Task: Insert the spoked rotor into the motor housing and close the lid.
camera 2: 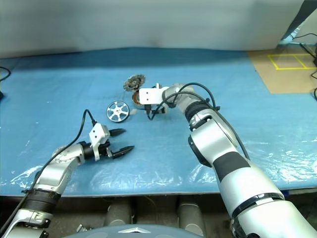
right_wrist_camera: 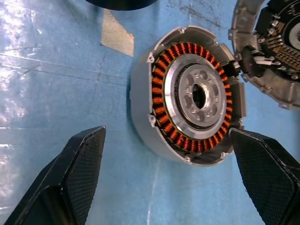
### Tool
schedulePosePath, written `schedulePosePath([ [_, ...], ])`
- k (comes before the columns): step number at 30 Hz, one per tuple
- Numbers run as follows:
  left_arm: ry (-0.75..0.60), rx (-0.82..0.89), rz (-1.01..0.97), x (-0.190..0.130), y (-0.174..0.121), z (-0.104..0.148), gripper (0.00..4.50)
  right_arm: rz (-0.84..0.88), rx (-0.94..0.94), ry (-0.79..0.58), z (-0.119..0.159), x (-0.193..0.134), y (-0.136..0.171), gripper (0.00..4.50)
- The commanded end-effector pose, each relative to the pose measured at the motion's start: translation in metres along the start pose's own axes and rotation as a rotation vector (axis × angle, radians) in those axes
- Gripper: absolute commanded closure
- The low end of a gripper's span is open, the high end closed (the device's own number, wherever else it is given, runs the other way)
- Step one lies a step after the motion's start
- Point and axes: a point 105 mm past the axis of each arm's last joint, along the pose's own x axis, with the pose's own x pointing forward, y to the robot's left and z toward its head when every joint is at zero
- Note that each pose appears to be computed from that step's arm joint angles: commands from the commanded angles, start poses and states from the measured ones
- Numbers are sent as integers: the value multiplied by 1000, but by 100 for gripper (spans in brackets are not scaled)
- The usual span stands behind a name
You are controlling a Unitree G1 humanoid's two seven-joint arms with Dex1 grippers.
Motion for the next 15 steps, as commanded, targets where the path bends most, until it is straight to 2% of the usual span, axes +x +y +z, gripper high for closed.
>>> schedulePosePath([
  [1, -29, 34, 11, -2, 2, 12, 0, 16, 56, -62, 10, 4, 5, 4],
  [5, -27, 36, 16, -2, 3, 12, 0, 49, 71, -43, 3, 9, 17, 4],
  [7, -27, 38, 19, -2, 4, 12, 0, 48, 80, -38, 2, 10, 18, 42],
  [10, -25, 40, 24, -3, 4, 12, 0, 43, 84, -32, 0, 10, 18, 130],
  [15, -21, 37, 28, -3, 3, 9, 0, 44, 68, -17, -2, 9, 18, 303],
])
